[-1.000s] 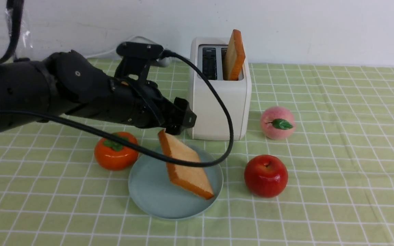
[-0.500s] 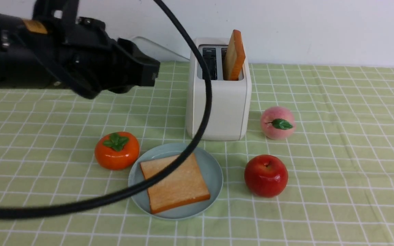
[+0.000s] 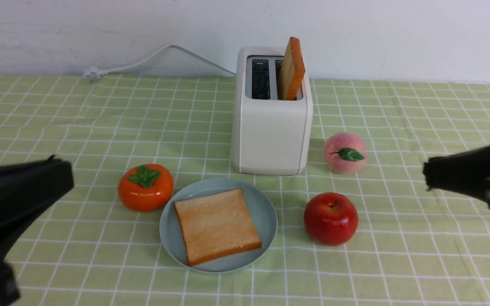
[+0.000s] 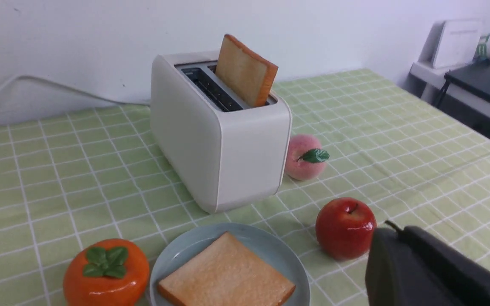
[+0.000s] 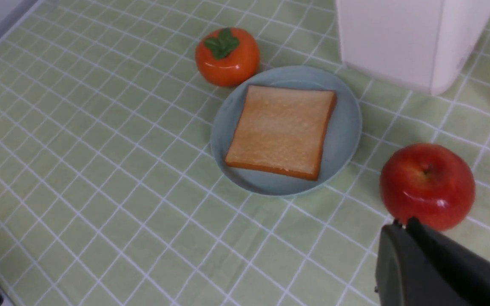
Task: Take toasted bread from bread machine on green coffee tablecloth place on plate.
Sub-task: 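Grasp the toast slice in the toaster and pull it up out of the slot with the right gripper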
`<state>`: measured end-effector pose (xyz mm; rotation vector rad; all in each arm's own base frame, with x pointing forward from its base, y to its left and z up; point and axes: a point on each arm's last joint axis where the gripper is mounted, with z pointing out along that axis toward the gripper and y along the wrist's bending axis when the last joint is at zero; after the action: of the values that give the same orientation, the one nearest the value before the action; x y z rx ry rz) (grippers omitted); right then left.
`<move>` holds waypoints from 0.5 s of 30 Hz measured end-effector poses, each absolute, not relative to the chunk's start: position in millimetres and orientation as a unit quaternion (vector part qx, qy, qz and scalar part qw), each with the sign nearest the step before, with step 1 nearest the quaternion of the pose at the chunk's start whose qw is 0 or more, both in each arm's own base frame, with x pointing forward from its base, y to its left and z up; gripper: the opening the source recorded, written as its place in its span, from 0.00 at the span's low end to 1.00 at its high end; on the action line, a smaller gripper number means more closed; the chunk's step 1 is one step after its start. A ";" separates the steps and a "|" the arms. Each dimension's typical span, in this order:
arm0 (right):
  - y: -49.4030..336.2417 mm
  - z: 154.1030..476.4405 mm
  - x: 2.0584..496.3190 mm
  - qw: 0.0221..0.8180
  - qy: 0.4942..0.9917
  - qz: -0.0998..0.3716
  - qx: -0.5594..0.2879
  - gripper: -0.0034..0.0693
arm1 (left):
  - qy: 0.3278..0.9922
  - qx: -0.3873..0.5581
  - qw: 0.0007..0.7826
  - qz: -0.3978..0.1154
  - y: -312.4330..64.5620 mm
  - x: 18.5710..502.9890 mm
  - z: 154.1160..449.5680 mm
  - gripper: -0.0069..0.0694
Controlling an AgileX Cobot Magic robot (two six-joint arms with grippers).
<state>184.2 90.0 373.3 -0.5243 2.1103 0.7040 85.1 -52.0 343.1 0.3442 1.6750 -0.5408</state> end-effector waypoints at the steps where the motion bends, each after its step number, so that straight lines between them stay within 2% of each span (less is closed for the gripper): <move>1: 97.3 373.8 190.3 0.415 0.838 0.279 -0.219 0.05 | 0.724 0.145 0.630 -0.238 -49.3 79.7 337.2 0.07; 6: 142.6 367.5 233.7 0.421 0.832 0.254 -0.259 0.06 | 0.704 0.123 0.652 -0.252 -39.0 59.3 307.6 0.07; 9: 156.4 364.4 266.1 0.449 0.828 0.232 -0.242 0.09 | 0.700 0.118 0.658 -0.253 -36.6 55.4 298.0 0.07; 13: 166.0 363.1 302.6 0.493 0.818 0.217 -0.204 0.18 | 0.702 0.118 0.655 -0.252 -36.5 55.4 293.6 0.07; 15: 174.6 362.5 330.7 0.527 0.804 0.209 -0.179 0.33 | 0.700 0.117 0.658 -0.252 -36.0 54.9 294.3 0.07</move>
<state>330.7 174.6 362.5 -0.4285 1.9211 0.5004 54.9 -36.0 294.3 0.2655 1.5840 -0.5696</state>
